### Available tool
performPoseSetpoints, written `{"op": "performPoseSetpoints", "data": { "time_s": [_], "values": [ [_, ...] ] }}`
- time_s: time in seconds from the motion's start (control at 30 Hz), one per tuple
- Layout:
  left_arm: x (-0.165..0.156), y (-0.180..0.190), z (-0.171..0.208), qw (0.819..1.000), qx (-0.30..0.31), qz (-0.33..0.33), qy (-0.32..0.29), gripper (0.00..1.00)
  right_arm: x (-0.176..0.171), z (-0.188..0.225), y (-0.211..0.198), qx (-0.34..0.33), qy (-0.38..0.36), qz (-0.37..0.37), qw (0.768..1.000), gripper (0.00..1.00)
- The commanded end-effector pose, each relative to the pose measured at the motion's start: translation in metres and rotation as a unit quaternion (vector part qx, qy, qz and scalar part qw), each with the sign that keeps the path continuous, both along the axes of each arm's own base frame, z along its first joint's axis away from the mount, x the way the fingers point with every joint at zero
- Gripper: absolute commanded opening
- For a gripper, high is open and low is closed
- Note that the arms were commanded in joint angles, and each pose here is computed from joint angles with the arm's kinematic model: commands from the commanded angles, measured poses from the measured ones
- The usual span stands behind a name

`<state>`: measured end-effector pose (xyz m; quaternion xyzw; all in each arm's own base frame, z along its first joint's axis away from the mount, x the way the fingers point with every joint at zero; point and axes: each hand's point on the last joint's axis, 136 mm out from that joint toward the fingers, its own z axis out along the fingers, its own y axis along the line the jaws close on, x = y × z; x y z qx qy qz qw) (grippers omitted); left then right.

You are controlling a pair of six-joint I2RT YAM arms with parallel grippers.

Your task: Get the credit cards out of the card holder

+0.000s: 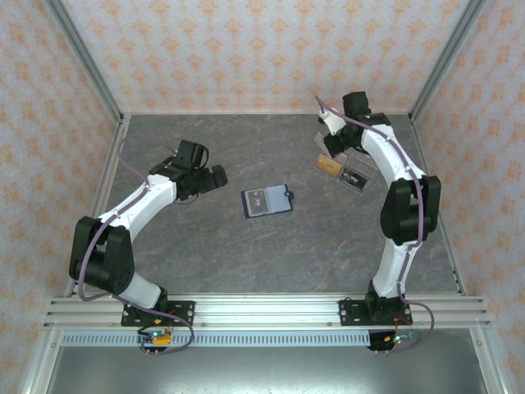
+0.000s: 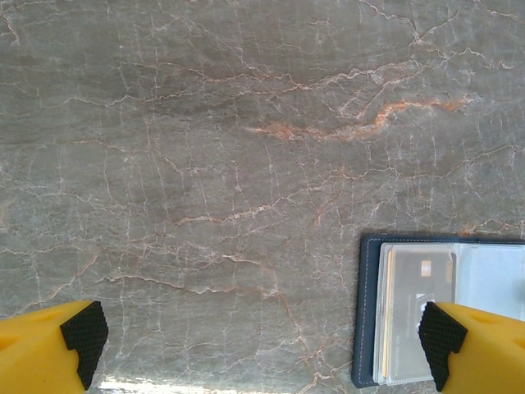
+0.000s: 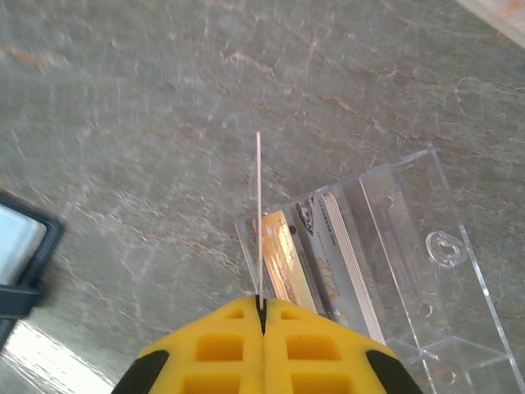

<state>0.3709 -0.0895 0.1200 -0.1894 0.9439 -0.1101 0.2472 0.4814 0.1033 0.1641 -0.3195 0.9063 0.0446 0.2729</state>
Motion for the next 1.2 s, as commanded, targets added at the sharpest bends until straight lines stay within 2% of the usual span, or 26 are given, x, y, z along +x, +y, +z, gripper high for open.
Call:
{"op": "performPoseSetpoints", "data": {
  "time_s": [0.0, 0.7, 1.1, 1.17],
  "values": [
    [0.002, 0.006, -0.003, 1.0, 0.016, -0.002, 0.01, 1.0, -0.005, -0.008, -0.018, -0.064, 0.026, 0.048, 0.996, 0.0],
    [0.006, -0.002, -0.018, 0.999, 0.003, -0.013, 0.038, 1.0, 0.005, -0.035, -0.043, -0.122, 0.051, 0.086, 0.987, 0.0],
    [0.006, -0.006, -0.027, 0.999, -0.004, -0.017, 0.05, 1.0, 0.015, -0.044, -0.042, -0.12, 0.039, 0.089, 0.988, 0.0],
    [0.006, -0.006, -0.028, 0.999, -0.004, -0.017, 0.051, 1.0, 0.016, -0.045, -0.04, -0.117, 0.04, 0.09, 0.988, 0.03]
  ]
}}
